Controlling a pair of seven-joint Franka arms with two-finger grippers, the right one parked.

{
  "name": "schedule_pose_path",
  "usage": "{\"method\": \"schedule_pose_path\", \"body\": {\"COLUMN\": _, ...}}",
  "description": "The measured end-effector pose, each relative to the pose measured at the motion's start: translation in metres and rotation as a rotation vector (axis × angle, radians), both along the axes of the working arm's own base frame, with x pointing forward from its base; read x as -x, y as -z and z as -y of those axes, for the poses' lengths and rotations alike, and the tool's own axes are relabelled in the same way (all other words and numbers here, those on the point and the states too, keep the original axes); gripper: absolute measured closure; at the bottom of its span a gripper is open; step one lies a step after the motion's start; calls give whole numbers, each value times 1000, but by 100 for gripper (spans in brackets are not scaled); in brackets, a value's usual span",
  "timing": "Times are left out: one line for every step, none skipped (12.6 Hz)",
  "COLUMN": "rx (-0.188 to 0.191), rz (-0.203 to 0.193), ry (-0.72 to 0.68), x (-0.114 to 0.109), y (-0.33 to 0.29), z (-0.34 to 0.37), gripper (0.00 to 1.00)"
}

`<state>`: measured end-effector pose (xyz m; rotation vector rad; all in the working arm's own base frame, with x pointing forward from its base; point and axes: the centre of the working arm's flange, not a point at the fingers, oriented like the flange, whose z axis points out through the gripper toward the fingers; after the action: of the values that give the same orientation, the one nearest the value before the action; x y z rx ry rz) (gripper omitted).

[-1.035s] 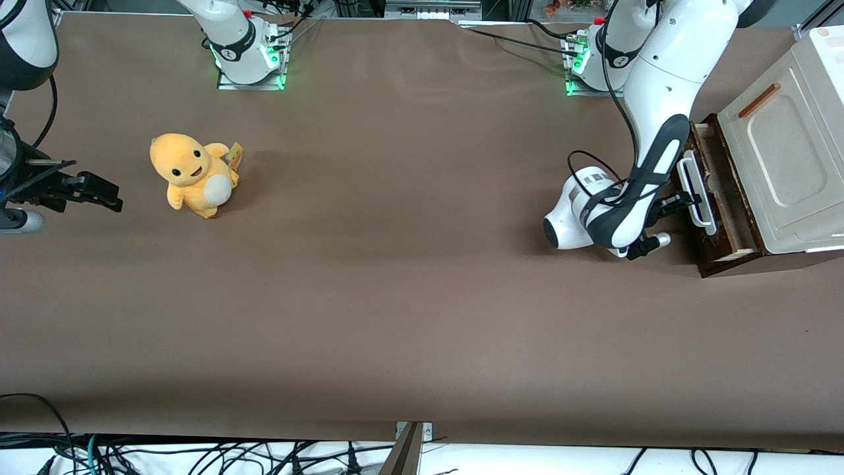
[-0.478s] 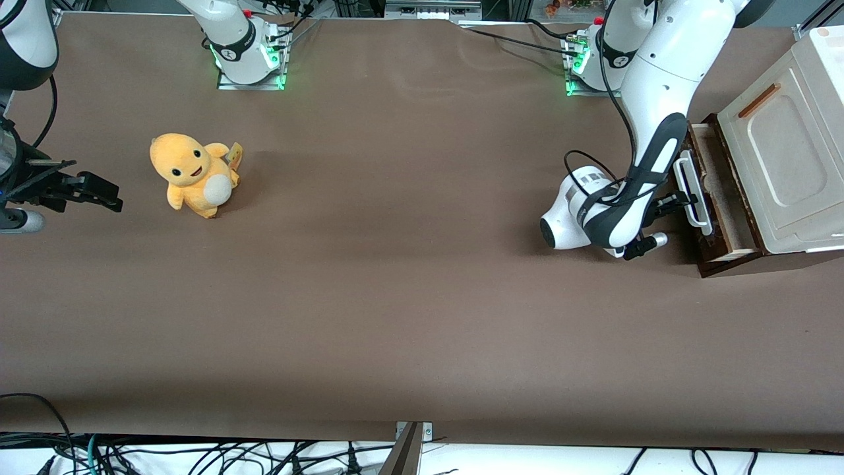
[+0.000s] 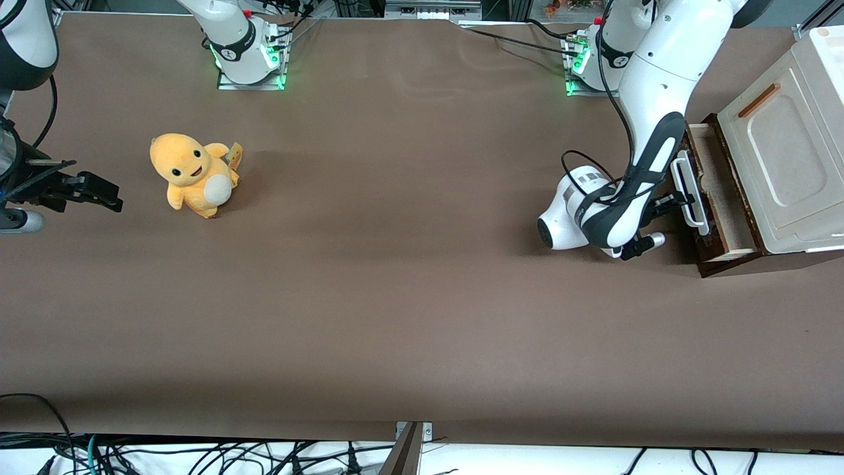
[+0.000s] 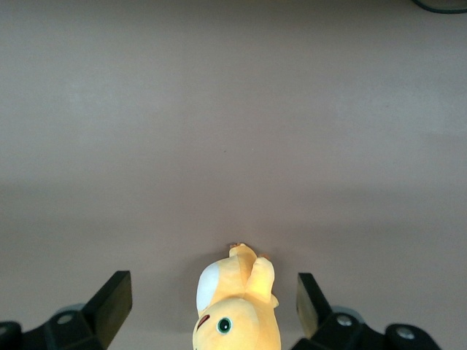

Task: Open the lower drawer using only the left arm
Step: 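Pull the handle away from the cabinet with the left gripper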

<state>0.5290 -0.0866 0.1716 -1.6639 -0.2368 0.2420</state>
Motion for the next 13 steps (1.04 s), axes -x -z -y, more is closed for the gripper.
{"method": "schedule_pose_path", "body": {"rx": 3, "rz": 2, "ry": -6, "x": -1, "y": -1, "z": 1, "gripper": 81}}
{"method": "schedule_pose_path", "body": {"rx": 7, "rz": 2, "ry": -10, "x": -2, "y": -1, "z": 1, "gripper": 81}}
{"method": "schedule_pose_path", "body": {"rx": 8, "rz": 2, "ry": -12, "x": -2, "y": -2, "z": 2, "gripper": 81}}
{"method": "schedule_pose_path", "body": {"rx": 9, "rz": 2, "ry": -13, "x": -2, "y": -2, "z": 4, "gripper": 81}}
{"method": "schedule_pose_path", "body": {"rx": 12, "rz": -1, "ry": -19, "x": -1, "y": -2, "z": 7, "gripper": 81}}
{"method": "schedule_pose_path", "body": {"rx": 15, "rz": -4, "ry": -23, "x": 1, "y": -2, "z": 12, "gripper": 81}}
{"method": "schedule_pose_path", "body": {"rx": 15, "rz": -6, "ry": -22, "x": 3, "y": -3, "z": 17, "gripper": 81}}
{"method": "schedule_pose_path", "body": {"rx": 15, "rz": -7, "ry": -19, "x": 3, "y": -3, "z": 19, "gripper": 81}}
{"method": "schedule_pose_path", "body": {"rx": 15, "rz": -7, "ry": -18, "x": 3, "y": -3, "z": 20, "gripper": 81}}
{"method": "schedule_pose_path", "body": {"rx": 15, "rz": -7, "ry": -18, "x": 3, "y": -3, "z": 20, "gripper": 81}}
{"method": "schedule_pose_path", "body": {"rx": 15, "rz": -7, "ry": -18, "x": 3, "y": -3, "z": 20, "gripper": 81}}
{"method": "schedule_pose_path", "body": {"rx": 15, "rz": -7, "ry": -18, "x": 3, "y": -3, "z": 20, "gripper": 81}}
{"method": "schedule_pose_path", "body": {"rx": 15, "rz": -7, "ry": -18, "x": 3, "y": -3, "z": 20, "gripper": 81}}
